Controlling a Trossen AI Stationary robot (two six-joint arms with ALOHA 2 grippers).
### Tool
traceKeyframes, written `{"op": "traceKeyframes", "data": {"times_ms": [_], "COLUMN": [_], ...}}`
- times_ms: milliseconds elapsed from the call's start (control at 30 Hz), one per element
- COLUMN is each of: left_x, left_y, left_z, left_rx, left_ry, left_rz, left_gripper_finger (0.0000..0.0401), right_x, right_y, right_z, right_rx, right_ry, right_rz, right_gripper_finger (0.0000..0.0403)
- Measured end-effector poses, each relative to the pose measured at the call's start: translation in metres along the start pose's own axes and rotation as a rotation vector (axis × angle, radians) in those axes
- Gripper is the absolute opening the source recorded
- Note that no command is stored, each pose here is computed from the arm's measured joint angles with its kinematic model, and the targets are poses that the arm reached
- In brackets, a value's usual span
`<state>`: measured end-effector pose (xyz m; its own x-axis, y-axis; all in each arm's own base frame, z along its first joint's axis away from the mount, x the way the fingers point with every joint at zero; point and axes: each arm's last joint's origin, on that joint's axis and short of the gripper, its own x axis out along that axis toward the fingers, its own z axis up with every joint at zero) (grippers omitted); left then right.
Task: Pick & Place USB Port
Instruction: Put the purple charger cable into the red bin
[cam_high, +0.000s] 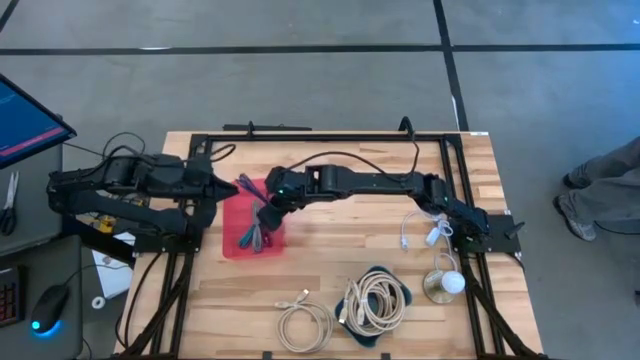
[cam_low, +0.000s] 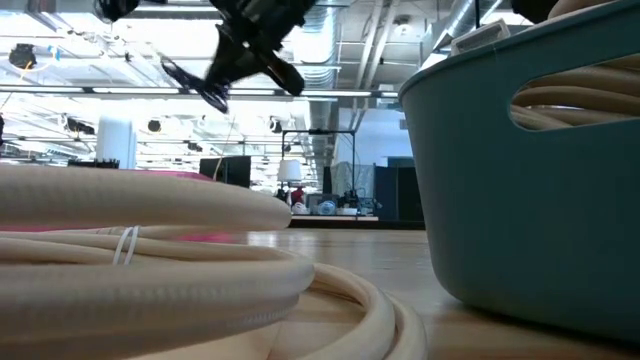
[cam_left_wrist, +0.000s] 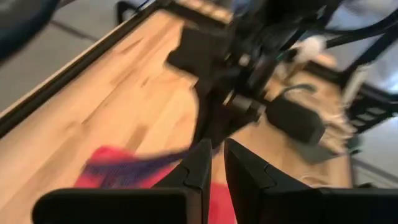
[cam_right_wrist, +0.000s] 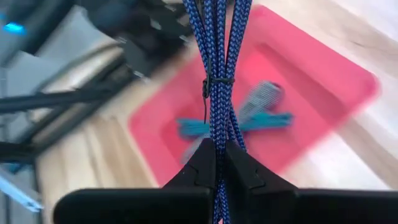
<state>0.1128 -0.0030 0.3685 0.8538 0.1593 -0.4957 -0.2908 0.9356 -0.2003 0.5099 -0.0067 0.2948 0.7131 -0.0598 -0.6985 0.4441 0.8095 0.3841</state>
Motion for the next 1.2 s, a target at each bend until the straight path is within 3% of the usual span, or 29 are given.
{"op": "traceKeyframes", "data": {"times_ms": [233,600,767,1200], "left_x": [0.001,0.011,0.021,0.038], "left_y": [0.008,0.008,0.005,0.001], "left_z": [-0.013,-0.014,-0.013,-0.013], "left_rx": [0.043,0.102,0.116,0.173], "left_ry": [0.114,0.162,0.195,0.26], "left_rz": [0.146,0.252,0.265,0.289], "left_gripper_finger": [0.0062,0.0179,0.0213,0.0212], "right_x": [0.0,-0.003,-0.013,-0.032], "right_y": [-0.012,-0.005,0.005,0.022], "right_z": [-0.002,-0.002,-0.001,0.001], "right_rx": [-0.042,-0.093,-0.115,-0.169], "right_ry": [0.062,0.051,0.015,-0.051], "right_rz": [-0.064,-0.03,0.006,0.066], "right_gripper_finger": [0.0,0.0,0.0,0.0]}}
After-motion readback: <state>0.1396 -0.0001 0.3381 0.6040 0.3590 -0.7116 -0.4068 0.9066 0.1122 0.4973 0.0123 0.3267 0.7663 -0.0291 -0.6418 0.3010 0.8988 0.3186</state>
